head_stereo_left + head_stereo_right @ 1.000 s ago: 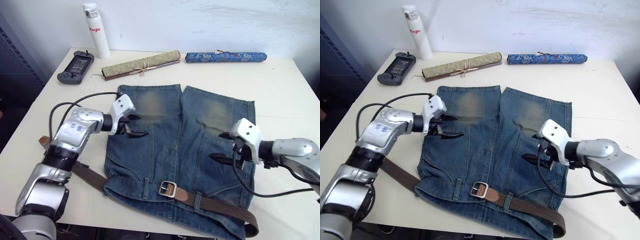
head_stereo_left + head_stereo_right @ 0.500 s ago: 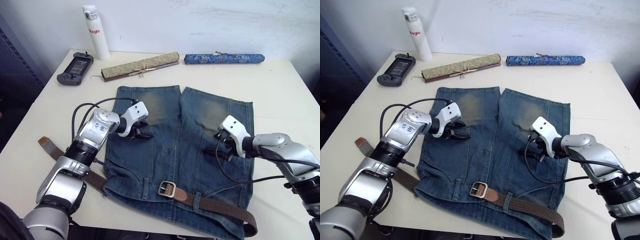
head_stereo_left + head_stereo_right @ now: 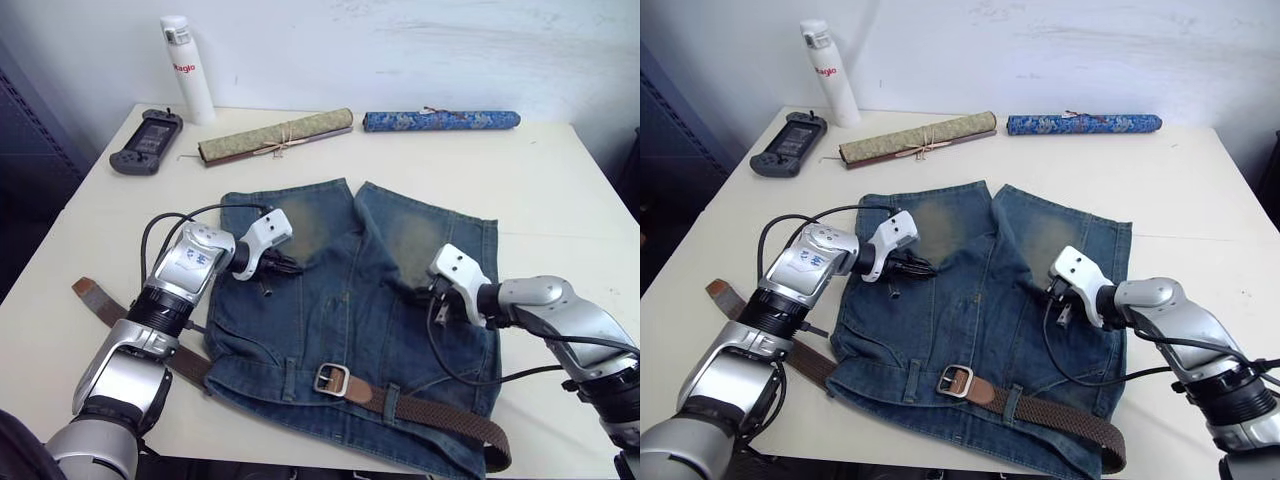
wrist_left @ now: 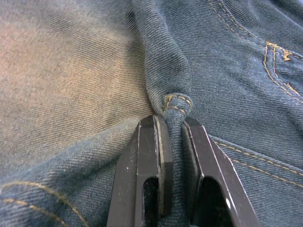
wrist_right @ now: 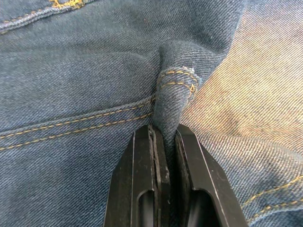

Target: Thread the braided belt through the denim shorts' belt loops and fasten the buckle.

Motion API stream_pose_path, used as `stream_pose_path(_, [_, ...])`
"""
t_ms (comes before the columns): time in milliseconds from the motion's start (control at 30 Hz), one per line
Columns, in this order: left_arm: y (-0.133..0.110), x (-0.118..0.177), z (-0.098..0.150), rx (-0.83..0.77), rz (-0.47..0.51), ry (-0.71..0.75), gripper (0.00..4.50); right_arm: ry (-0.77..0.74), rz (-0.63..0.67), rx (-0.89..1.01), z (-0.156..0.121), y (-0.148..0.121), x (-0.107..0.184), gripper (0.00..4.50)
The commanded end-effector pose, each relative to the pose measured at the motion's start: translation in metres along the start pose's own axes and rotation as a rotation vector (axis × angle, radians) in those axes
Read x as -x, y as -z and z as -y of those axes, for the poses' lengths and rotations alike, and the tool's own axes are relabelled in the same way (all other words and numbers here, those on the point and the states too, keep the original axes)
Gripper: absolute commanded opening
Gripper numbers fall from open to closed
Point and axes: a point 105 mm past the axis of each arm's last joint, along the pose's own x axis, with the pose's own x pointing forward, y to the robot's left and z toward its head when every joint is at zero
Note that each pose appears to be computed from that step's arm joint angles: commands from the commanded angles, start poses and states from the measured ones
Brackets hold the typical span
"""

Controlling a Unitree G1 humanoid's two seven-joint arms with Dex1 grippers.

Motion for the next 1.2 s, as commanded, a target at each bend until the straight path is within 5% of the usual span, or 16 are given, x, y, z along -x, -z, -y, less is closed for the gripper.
stream_pose_path(33, [-0.037, 0.012, -0.02, -0.004, 0.113, -0.114, 0.02, 0.132, 0.102, 0.1, 0.033, -0.038, 0.019, 0.0])
stream_pose_path(400, [-0.083, -0.001, -0.067, -0.007, 0.237, -0.377, 0.02, 0.394, 0.097, 0.282, 0.125, -0.059, 0.008, 0.0])
stream_pose_path(733, [-0.06, -0.025, -0.067, -0.008, 0.155, -0.376, 0.02, 0.39, 0.074, 0.297, 0.136, -0.049, -0.006, 0.0])
stream_pose_path(767, [-0.061, -0.023, -0.067, 0.006, 0.17, -0.361, 1.05, 0.397, 0.079, 0.308, 0.137, -0.051, -0.003, 0.91])
stream_pose_path(800, [-0.063, -0.021, -0.067, 0.017, 0.182, -0.353, 1.08, 0.401, 0.08, 0.317, 0.138, -0.051, -0.001, 1.0])
stream_pose_path(867, [-0.067, -0.014, -0.068, 0.03, 0.208, -0.338, 2.15, 0.397, 0.093, 0.332, 0.138, -0.056, 0.006, 2.13])
stream_pose_path(1067, [-0.077, 0.035, -0.068, 0.098, 0.28, -0.282, 4.33, 0.28, 0.192, 0.342, 0.117, -0.084, 0.034, 4.47])
stream_pose_path(1200, [-0.065, 0.066, -0.057, 0.148, 0.277, -0.26, 4.43, 0.138, 0.256, 0.335, 0.077, -0.098, 0.036, 4.49])
